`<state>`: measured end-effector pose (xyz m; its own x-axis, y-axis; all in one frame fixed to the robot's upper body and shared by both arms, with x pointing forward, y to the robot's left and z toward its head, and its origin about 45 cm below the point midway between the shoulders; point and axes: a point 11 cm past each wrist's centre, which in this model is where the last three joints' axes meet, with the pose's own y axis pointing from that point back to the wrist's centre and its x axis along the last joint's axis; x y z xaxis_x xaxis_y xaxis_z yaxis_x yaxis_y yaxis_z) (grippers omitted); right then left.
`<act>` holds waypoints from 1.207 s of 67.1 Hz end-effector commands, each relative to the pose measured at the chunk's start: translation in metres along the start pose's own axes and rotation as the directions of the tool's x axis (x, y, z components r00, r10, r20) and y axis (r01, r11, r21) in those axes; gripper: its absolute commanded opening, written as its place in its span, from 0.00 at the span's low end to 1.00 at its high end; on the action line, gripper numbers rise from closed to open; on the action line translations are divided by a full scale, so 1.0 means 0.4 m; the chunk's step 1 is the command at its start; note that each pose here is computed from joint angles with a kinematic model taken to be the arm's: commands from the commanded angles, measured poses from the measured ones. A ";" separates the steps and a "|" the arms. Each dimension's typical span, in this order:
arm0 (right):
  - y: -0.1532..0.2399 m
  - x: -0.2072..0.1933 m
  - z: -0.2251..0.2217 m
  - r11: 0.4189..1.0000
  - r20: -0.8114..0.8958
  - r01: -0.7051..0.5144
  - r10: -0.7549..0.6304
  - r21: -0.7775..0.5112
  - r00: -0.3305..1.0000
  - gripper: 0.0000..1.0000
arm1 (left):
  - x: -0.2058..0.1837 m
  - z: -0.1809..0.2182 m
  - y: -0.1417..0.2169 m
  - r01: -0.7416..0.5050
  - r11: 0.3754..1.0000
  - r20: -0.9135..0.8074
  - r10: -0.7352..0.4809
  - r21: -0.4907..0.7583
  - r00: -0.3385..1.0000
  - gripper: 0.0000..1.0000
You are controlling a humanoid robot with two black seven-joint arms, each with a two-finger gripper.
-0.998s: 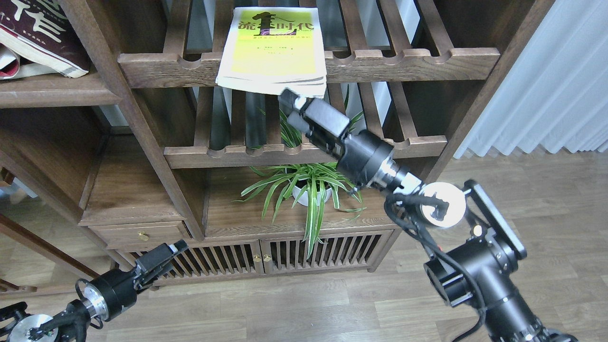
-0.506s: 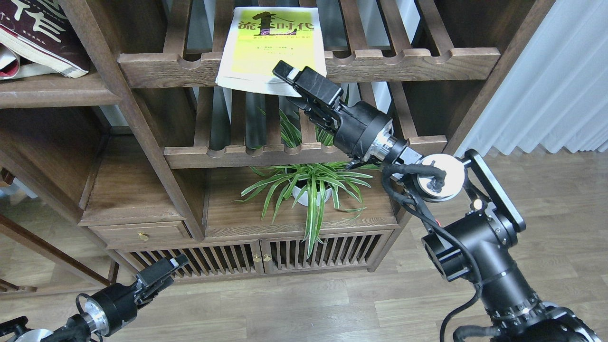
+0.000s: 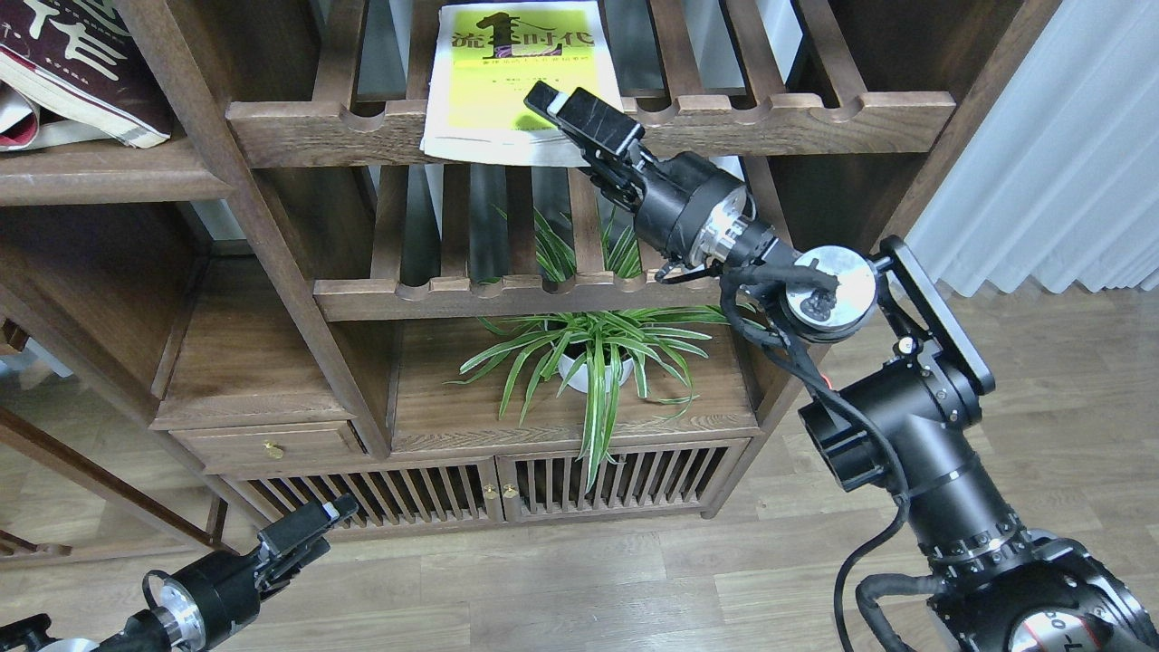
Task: Organize books on shelf
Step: 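Grasp the yellow-green book with the right gripper and pull it down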
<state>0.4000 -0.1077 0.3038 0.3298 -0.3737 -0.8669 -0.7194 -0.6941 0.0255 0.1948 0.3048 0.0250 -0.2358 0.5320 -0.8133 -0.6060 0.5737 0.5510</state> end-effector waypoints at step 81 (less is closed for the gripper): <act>0.400 0.161 0.286 0.953 0.222 0.266 -0.293 0.147 0.930 0.00 | 0.005 -0.058 0.001 0.016 1.000 -0.068 -0.016 0.005 0.998 0.99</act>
<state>0.2630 -0.1664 0.2219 0.4610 -0.0236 -0.8871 -0.6488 -0.6910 -0.3188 0.1785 0.2982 0.0205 -0.2776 0.4879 -0.8276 -0.6131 0.5733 0.5436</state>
